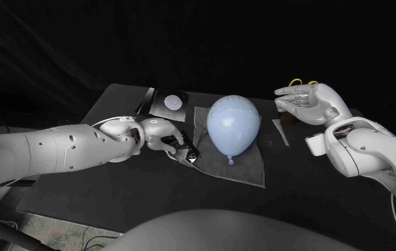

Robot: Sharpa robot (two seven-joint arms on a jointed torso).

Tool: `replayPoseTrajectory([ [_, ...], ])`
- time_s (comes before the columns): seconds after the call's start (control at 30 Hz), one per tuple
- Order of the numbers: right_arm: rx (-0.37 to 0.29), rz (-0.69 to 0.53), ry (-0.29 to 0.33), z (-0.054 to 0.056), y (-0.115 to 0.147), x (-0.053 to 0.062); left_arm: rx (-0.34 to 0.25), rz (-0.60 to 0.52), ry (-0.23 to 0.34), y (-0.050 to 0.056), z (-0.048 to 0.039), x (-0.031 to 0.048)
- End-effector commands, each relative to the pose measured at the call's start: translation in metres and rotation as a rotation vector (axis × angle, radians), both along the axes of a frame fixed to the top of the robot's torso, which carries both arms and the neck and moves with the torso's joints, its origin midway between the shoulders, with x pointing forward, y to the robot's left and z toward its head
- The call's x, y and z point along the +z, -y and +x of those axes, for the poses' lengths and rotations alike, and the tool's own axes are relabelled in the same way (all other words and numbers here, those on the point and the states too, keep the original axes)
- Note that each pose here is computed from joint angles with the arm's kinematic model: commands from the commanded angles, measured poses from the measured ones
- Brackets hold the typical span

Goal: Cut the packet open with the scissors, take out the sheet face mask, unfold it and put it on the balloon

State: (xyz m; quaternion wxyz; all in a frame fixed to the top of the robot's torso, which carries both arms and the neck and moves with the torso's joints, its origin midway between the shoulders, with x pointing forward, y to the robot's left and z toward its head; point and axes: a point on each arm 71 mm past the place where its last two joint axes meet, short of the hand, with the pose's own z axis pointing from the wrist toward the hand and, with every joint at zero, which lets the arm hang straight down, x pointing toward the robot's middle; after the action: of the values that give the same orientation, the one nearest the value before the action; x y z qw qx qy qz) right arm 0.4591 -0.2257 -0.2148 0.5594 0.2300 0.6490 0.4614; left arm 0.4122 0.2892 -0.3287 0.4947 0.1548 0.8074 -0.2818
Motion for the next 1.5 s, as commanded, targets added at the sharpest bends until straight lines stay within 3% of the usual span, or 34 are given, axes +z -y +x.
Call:
replayPoseTrajectory([
  [0.03,0.022,0.003,-0.004,-0.001,-0.002,0.000,0.002,0.090,-0.113,-0.005,-0.0151,-0.0230],
  [0.73,0.022,0.007,-0.007,-0.001,-0.002,0.000,0.012,0.034,-0.078,-0.009,-0.0172,-0.0167],
  [1.2,0.019,0.005,-0.006,0.000,-0.001,0.000,0.037,-0.137,0.092,-0.012,-0.0205,0.0050],
  [1.37,0.017,0.004,-0.007,0.000,0.000,-0.001,0.040,-0.139,0.102,-0.013,-0.0222,0.0072],
  [1.5,0.017,0.004,-0.008,0.000,0.000,-0.001,0.042,-0.081,0.063,-0.014,-0.0228,0.0026],
])
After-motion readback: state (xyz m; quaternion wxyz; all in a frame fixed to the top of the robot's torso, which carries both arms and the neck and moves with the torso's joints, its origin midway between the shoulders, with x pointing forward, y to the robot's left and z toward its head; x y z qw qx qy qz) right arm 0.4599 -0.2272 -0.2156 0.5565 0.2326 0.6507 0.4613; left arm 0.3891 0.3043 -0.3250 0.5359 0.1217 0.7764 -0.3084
